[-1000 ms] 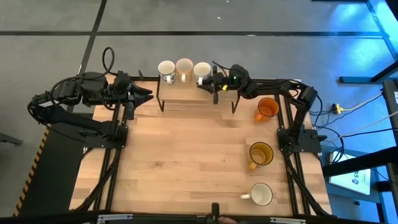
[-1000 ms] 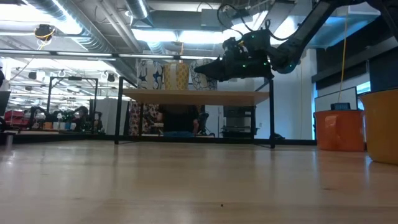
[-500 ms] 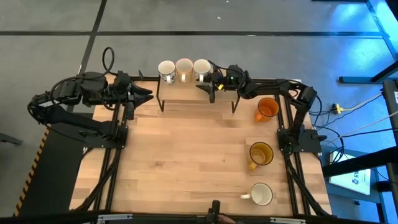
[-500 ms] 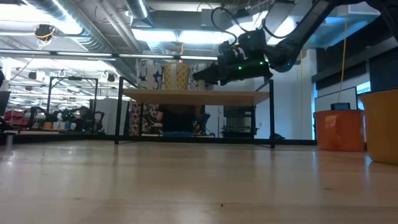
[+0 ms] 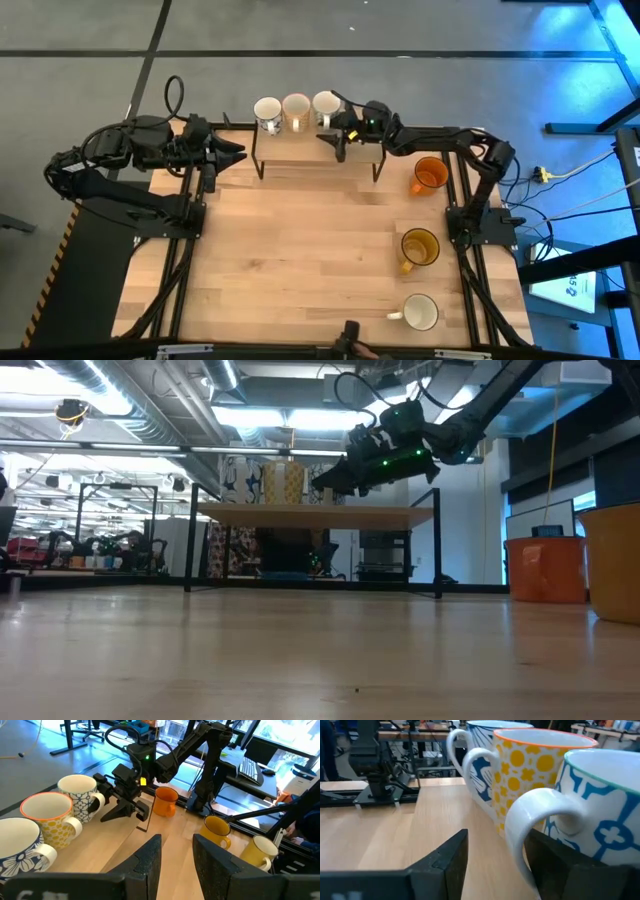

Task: Place coffee mugs
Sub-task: Put the light blue patterned mug on the shelf

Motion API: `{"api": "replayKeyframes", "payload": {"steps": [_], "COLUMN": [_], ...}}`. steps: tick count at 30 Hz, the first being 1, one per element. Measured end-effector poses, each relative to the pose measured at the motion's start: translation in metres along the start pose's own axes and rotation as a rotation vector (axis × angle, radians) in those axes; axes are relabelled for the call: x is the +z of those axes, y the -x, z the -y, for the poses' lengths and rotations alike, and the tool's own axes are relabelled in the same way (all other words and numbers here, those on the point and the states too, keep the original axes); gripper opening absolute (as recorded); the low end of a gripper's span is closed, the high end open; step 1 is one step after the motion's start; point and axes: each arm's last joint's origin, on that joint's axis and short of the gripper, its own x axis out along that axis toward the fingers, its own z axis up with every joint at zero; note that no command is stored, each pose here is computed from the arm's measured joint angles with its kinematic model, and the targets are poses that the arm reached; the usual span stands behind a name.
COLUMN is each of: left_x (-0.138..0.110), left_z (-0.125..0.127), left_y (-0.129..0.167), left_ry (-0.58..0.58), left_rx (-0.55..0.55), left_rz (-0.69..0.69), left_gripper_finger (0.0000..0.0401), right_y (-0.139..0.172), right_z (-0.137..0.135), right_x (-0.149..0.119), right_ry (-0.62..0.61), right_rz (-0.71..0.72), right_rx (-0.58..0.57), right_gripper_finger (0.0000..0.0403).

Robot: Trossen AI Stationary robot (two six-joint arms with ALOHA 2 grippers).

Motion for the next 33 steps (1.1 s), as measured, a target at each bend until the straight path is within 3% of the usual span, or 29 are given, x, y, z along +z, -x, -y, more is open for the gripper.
{"api": "replayKeyframes", "payload": {"steps": [9,20,29,33], "left_x": [0.0,-0.001,-0.001,-0.004], "left_z": [0.0,0.0,-0.001,-0.001], "left_y": [0.0,0.0,0.0,0.0], "left_ry": [0.0,-0.002,-0.004,-0.011], "left_rx": [0.0,0.002,0.006,0.014], "left_rz": [0.0,-0.007,-0.014,-0.036], "left_gripper_finger": [0.0105,0.0105,0.0105,0.0105], "right_y": [0.01,0.01,0.003,0.003], "right_z": [-0.004,-0.006,-0.03,-0.041], "right_x": [0.006,0.009,0.009,0.013], "right_ry": [-0.028,-0.101,-0.054,0.06], "right_rz": [-0.086,-0.08,-0.135,-0.149], "right_rx": [0.009,-0.045,-0.023,-0.083], "right_gripper_finger": [0.0189,0.0189,0.0189,0.0189]}}
